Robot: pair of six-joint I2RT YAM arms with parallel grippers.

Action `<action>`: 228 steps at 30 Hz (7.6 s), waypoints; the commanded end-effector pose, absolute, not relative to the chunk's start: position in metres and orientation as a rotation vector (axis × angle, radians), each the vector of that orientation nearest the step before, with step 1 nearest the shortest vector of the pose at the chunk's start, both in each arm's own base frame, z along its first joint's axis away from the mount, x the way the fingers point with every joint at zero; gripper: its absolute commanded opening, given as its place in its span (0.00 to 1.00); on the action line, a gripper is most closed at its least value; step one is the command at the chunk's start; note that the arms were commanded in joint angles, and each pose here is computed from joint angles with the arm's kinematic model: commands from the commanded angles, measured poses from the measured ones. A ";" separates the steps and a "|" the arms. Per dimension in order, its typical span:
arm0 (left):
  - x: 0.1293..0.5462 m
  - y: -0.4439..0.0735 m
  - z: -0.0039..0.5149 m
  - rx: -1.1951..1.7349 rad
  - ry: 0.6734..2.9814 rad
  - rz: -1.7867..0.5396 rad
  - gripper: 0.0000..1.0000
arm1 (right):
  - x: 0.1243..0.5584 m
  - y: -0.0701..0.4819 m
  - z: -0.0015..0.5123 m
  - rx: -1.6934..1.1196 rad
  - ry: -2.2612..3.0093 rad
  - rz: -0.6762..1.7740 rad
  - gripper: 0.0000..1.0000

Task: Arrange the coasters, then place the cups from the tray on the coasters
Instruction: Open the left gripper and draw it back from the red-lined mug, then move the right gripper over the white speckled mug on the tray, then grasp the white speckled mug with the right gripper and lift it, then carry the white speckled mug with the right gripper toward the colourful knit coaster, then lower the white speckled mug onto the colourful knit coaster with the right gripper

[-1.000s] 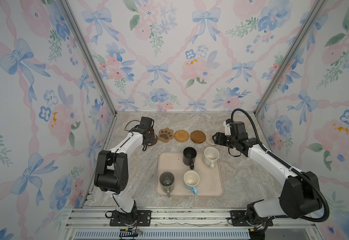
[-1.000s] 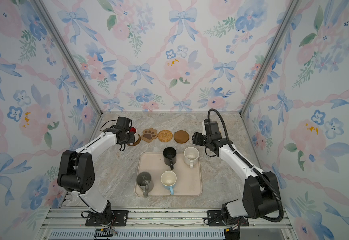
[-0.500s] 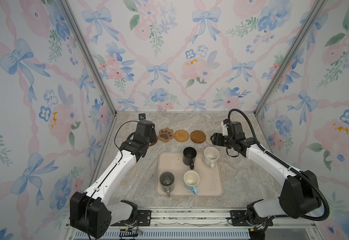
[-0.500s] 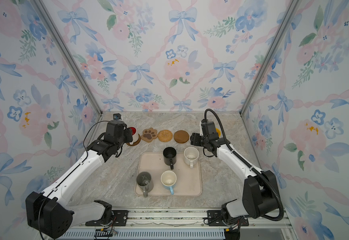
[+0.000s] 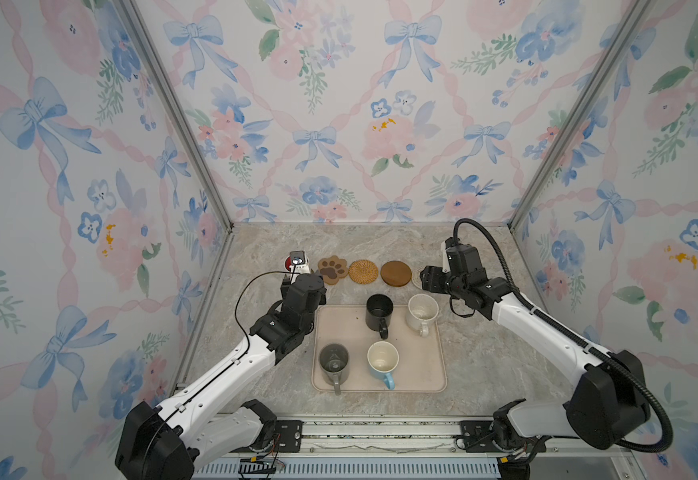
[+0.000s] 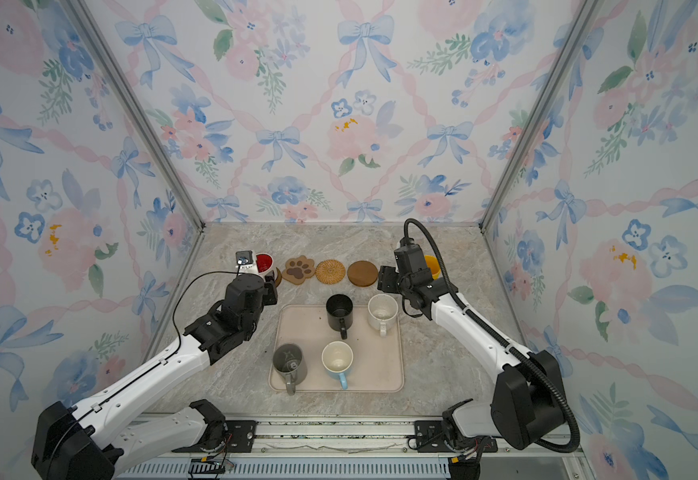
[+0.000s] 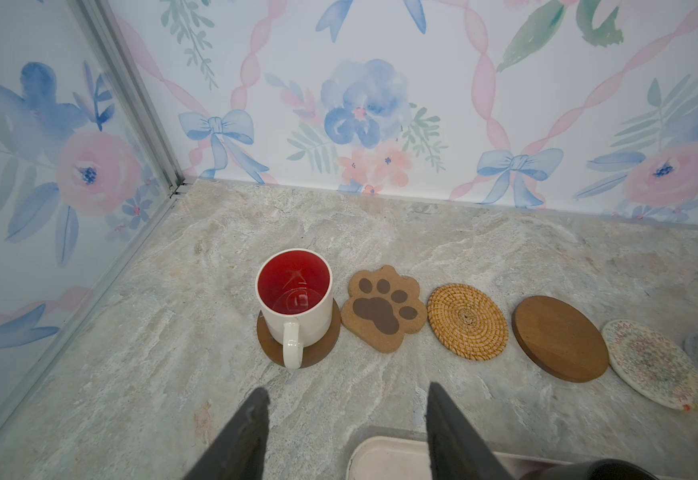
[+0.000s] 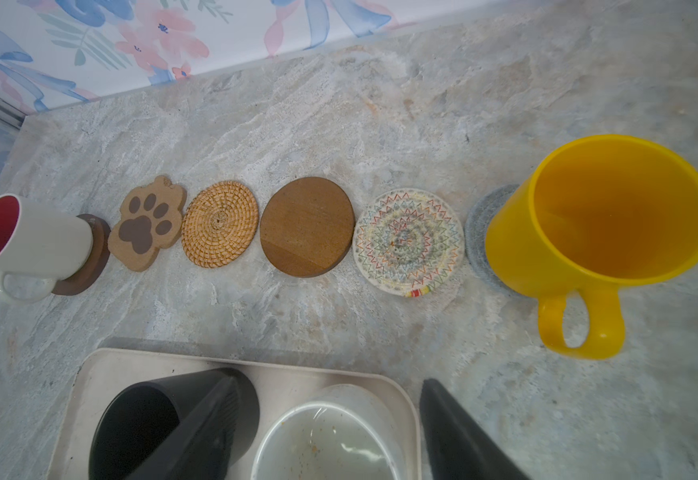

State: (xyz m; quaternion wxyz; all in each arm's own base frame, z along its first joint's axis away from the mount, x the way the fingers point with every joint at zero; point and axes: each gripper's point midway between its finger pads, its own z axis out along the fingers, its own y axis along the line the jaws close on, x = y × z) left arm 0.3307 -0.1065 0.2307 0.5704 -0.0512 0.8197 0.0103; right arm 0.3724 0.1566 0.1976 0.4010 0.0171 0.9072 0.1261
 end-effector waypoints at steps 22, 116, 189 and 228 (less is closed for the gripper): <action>0.339 -0.142 0.199 0.088 1.832 -0.105 0.74 | 0.285 0.135 0.207 -0.054 2.339 0.262 0.77; 0.349 -0.152 0.180 0.106 1.898 -0.181 0.81 | 0.269 0.178 0.098 -0.160 2.694 0.088 0.00; 0.342 -0.137 0.187 0.064 1.871 -0.186 0.81 | 0.457 0.129 0.131 -0.037 2.503 0.029 0.00; 0.342 -0.136 0.187 0.062 1.868 -0.189 0.81 | 0.457 0.123 0.128 -0.017 2.489 0.027 0.00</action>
